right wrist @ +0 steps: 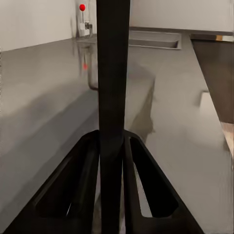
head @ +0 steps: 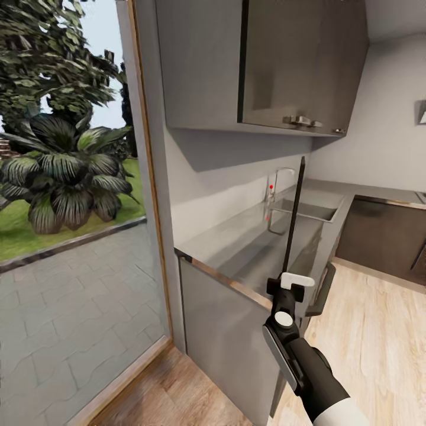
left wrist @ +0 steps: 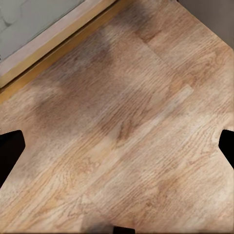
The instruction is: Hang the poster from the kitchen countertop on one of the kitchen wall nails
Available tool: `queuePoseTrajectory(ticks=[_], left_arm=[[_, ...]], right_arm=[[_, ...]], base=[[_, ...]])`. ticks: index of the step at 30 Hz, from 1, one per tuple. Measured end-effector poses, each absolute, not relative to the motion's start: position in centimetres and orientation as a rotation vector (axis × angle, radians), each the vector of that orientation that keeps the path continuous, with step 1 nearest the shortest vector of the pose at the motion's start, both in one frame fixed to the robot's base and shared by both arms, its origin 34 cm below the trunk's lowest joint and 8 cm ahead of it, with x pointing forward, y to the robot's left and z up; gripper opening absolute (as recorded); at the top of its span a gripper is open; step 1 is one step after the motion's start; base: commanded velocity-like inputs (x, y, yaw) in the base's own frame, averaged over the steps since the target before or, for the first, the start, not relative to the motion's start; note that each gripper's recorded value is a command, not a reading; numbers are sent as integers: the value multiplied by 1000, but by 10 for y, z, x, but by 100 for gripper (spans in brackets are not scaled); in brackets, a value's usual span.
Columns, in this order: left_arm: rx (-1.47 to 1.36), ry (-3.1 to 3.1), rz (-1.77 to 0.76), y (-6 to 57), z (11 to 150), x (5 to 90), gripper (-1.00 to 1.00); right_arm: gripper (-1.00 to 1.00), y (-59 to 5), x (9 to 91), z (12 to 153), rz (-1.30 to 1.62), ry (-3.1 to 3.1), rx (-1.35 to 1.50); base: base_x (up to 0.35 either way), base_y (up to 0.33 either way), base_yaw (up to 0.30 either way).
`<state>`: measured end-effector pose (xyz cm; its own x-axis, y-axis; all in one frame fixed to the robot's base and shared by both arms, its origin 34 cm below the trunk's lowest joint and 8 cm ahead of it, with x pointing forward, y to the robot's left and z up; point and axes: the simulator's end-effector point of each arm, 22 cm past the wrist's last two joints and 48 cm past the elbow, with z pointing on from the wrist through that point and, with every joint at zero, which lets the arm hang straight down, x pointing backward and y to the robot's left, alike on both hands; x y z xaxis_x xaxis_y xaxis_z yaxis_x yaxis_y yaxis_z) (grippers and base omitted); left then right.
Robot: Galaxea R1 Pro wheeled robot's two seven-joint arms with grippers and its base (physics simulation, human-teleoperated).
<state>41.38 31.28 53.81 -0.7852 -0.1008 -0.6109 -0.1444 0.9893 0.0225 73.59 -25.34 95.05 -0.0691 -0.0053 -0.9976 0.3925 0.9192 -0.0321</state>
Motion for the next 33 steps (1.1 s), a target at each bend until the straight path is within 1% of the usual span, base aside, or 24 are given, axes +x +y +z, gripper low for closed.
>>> queuePoseTrajectory(ticks=[28, 33], left_arm=[[-174, 2481, 91, 314, 538, 413, 100], [-212, 2477, 105, 324, 538, 412, 100]], right_arm=[[-100, -250, 730, 998, -312, 1571, 310], [-100, -250, 730, 1000, -311, 1567, 311]], base=[[-6, 0, 0], [-170, 0, 0]])
